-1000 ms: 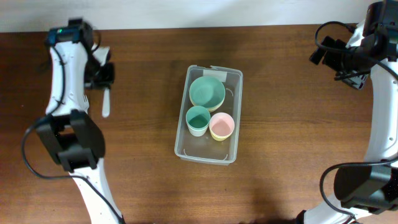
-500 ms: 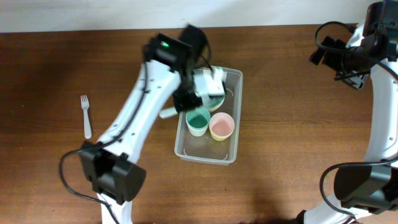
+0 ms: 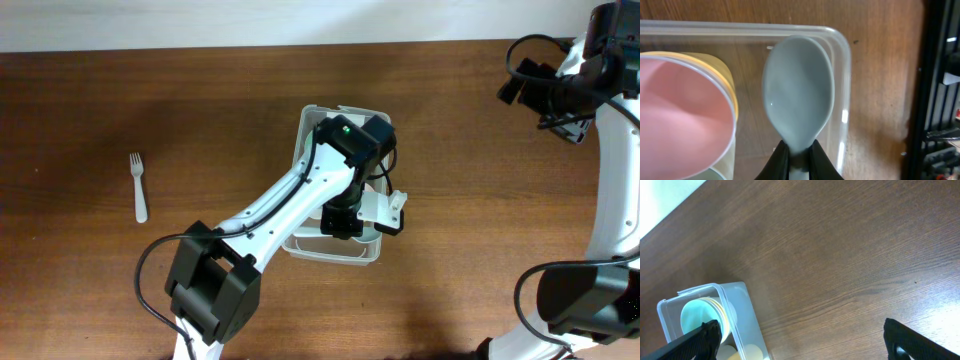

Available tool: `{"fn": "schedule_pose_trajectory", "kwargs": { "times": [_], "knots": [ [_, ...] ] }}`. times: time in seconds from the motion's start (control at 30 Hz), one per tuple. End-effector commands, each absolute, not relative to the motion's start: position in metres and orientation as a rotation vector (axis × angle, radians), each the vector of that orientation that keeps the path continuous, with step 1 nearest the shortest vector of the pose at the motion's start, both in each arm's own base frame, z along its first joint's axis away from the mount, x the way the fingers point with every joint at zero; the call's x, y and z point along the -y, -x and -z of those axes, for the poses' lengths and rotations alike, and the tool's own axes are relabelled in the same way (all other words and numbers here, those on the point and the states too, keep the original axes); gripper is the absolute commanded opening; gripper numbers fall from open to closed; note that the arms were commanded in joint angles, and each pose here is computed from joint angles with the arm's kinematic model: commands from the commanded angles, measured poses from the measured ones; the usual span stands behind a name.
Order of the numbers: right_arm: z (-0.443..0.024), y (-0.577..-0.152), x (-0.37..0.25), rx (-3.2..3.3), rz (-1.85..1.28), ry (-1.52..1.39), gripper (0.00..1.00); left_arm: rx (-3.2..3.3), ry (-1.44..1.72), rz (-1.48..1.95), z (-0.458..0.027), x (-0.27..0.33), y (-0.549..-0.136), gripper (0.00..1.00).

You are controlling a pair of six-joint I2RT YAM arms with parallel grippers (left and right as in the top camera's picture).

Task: Pack container
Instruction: 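Carry the white spoon into the container's lower edge and release, then move the left gripper back and grasp the white fork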

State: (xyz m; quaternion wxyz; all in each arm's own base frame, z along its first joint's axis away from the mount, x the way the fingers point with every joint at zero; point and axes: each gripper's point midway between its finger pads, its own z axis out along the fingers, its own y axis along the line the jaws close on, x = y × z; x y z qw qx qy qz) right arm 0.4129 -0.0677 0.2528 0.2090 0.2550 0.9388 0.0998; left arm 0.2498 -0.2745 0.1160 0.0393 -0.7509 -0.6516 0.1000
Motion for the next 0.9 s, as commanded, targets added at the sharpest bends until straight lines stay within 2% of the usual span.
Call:
{"fn": "schedule_pose_trajectory", "kwargs": {
  "times": [0.0, 0.03, 0.07, 0.23, 0.33, 0.37, 0.4, 0.43, 0.47, 0.6, 0.63, 0.7, 0.73, 0.8, 0.87],
  "knots": [
    [-0.254, -0.414, 0.067, -2.609, -0.275, -0.700, 0.98, 1.982, 2.325, -0.271, -0.112, 0.271, -0.254, 0.15],
    [-0.254, -0.414, 0.067, -2.609, -0.275, -0.700, 0.99, 1.986, 2.319, -0.228, -0.113, 0.267, -0.257, 0.34],
    [-0.254, -0.414, 0.067, -2.609, -0.275, -0.700, 0.99, 2.011, 2.292, -0.176, -0.114, 0.262, -0.260, 0.39],
    [-0.254, -0.414, 0.067, -2.609, -0.275, -0.700, 0.99, 2.207, 2.148, 0.213, -0.143, 0.230, -0.292, 0.40],
    [-0.254, -0.414, 0.067, -2.609, -0.275, -0.700, 0.99, 2.348, 2.093, 0.293, -0.173, 0.214, -0.305, 0.47],
    [-0.254, -0.414, 0.067, -2.609, -0.275, -0.700, 0.99, 2.421, 2.060, 0.297, -0.183, 0.206, -0.310, 0.57],
    [-0.254, -0.414, 0.067, -2.609, -0.275, -0.700, 0.99, 2.490, 2.022, 0.301, -0.191, 0.199, -0.316, 0.73],
    [-0.254, -0.414, 0.067, -2.609, -0.275, -0.700, 0.99, 2.570, 1.971, 0.305, -0.198, 0.192, -0.322, 0.80],
    [-0.254, -0.414, 0.067, -2.609, -0.275, -0.700, 0.99, 2.709, 1.871, 0.301, -0.208, 0.180, -0.333, 0.97],
    [-0.254, -0.414, 0.067, -2.609, -0.275, -0.700, 0.99, 3.138, 1.427, 0.174, -0.227, 0.138, -0.373, 1.00],
    [-0.254, -0.414, 0.067, -2.609, -0.275, -0.700, 0.99, 3.313, 1.096, 0.062, -0.230, 0.108, -0.391, 1.00],
    [-0.254, -0.414, 0.067, -2.609, -0.275, -0.700, 0.99, 3.411, 0.772, -0.006, -0.227, 0.075, -0.404, 1.00],
    [-0.254, -0.414, 0.067, -2.609, -0.275, -0.700, 0.99, 3.472, 0.349, -0.033, -0.218, 0.028, -0.416, 1.00],
    [-0.254, -0.414, 0.067, -2.609, -0.275, -0.700, 0.99, 3.454, -0.023, -0.036, -0.199, -0.017, -0.423, 1.00],
    [-0.254, -0.414, 0.067, -2.609, -0.275, -0.700, 0.99, 3.386, -0.155, -0.028, -0.174, -0.047, -0.422, 1.00]
  ]
}}
